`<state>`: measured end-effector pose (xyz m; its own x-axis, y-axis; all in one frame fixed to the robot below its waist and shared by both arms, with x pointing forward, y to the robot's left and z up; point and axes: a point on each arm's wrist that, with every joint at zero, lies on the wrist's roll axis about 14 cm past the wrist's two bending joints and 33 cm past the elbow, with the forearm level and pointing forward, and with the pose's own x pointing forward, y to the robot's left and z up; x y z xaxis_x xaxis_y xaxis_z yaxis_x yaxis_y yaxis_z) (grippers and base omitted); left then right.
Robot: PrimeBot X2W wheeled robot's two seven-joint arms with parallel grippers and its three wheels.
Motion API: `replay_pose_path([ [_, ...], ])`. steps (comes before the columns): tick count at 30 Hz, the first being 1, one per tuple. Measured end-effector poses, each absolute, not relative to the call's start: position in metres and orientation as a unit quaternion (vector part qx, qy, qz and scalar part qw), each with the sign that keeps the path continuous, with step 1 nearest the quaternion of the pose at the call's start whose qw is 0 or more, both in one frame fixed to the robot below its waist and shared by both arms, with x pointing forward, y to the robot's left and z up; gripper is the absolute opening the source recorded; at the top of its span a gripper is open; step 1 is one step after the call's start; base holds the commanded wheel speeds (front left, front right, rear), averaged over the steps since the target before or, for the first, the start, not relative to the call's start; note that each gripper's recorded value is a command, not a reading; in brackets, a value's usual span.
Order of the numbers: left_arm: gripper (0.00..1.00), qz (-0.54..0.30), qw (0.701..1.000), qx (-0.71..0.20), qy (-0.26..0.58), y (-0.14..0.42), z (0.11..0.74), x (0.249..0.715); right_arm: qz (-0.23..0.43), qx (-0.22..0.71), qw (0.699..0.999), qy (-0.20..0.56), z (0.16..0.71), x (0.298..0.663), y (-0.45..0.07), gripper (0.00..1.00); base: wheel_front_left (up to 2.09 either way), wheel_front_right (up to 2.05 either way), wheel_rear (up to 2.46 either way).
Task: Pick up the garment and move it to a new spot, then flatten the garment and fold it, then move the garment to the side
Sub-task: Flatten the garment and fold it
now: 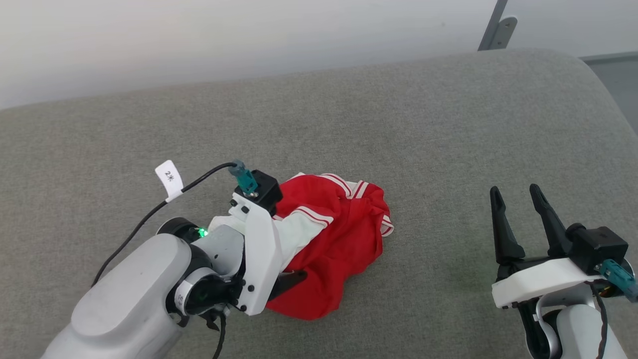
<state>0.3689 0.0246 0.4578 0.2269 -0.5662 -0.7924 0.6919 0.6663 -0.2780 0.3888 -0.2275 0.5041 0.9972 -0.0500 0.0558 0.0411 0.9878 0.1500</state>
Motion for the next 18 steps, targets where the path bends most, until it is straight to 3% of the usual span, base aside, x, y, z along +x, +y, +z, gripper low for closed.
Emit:
replay_pose_path([
  [4, 1.0, -0.396, 0.784, 0.06, 0.475, 0.027, 0.45, 0.375, -0.027, 0.074, 0.997, -0.026, 0.502, 0.389, -0.23, 1.0, 0.0, 0.0, 0.0],
  [5, 0.56, -0.393, 0.784, 0.063, 0.475, 0.029, 0.447, 0.376, -0.028, 0.074, 0.997, -0.026, 0.501, 0.389, -0.23, 1.0, 0.0, 0.0, 0.0],
  [6, 0.0, -0.392, 0.784, 0.064, 0.477, 0.03, 0.445, 0.377, -0.028, 0.073, 0.997, -0.025, 0.501, 0.389, -0.231, 1.0, 0.0, 0.0, 0.0],
  [18, 0.0, -0.391, 0.79, 0.047, 0.469, 0.035, 0.447, 0.384, -0.024, 0.07, 0.997, -0.022, 0.498, 0.393, -0.227, 1.0, 0.0, 0.0, 0.0],
])
